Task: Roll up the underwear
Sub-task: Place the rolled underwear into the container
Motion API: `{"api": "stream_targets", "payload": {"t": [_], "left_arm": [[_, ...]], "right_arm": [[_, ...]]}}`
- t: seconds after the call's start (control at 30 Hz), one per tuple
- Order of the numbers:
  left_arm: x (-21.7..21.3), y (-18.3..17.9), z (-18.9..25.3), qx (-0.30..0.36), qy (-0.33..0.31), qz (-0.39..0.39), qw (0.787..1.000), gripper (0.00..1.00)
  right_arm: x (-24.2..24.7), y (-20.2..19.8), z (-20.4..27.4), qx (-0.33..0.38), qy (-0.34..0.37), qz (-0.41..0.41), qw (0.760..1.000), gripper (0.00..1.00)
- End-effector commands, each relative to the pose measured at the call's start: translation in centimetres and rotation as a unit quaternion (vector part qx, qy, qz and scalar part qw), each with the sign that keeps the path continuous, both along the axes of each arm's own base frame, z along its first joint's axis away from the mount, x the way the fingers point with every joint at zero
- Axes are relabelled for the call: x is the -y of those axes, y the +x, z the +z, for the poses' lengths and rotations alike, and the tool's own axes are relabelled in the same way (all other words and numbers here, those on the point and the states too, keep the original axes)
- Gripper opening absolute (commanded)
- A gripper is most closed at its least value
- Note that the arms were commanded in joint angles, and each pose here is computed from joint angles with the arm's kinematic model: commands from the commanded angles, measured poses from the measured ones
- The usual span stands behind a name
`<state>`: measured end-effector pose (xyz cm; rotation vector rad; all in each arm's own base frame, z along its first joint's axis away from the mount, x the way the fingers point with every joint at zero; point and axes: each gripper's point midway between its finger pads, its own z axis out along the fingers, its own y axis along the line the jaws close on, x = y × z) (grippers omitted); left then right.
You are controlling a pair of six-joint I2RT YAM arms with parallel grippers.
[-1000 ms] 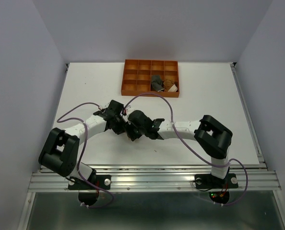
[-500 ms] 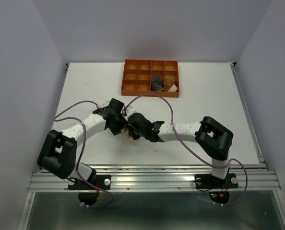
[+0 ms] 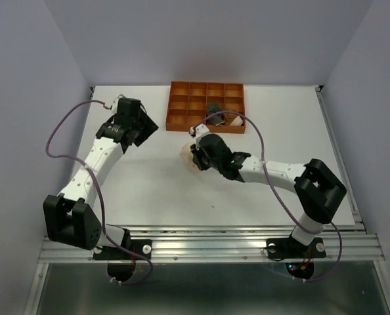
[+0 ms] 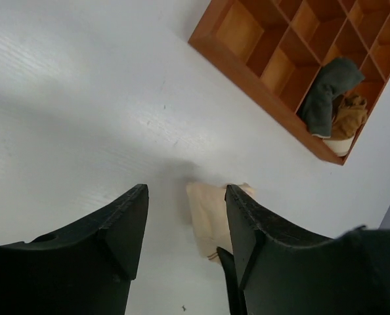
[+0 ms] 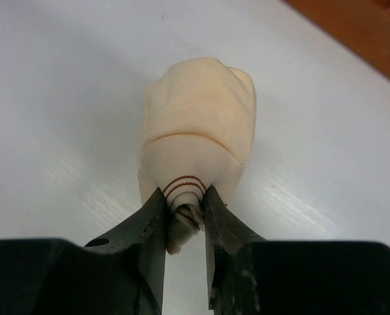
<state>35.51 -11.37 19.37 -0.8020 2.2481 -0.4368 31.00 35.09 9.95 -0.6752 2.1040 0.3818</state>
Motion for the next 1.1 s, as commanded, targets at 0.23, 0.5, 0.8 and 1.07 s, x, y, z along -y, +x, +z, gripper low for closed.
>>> {"api": "stream_targets", "payload": {"t": [0.23,0.5,0.8,1.07], "left_arm": [[0.6,12.2,4.0,0.08,0.07,-0.123,0.987,0.57],[1.6,20.7,0.4,0.057,0.128,-0.189,0.972,0.49],[2.0,23.1,-5.0,0.026,0.134,-0.204,0.969,0.39],[2.6,21.4,-10.0,-0.022,0.111,-0.213,0.97,0.31]], "right_arm": [[4.3,12.4,13.6,0.203,0.043,-0.03,0.978,0.01],[5.5,19.7,16.8,0.288,-0.007,-0.027,0.957,0.01],[4.1,25.0,15.0,0.315,-0.06,-0.046,0.946,0.01],[1.5,26.5,11.5,0.274,-0.043,-0.02,0.961,0.01]]}}
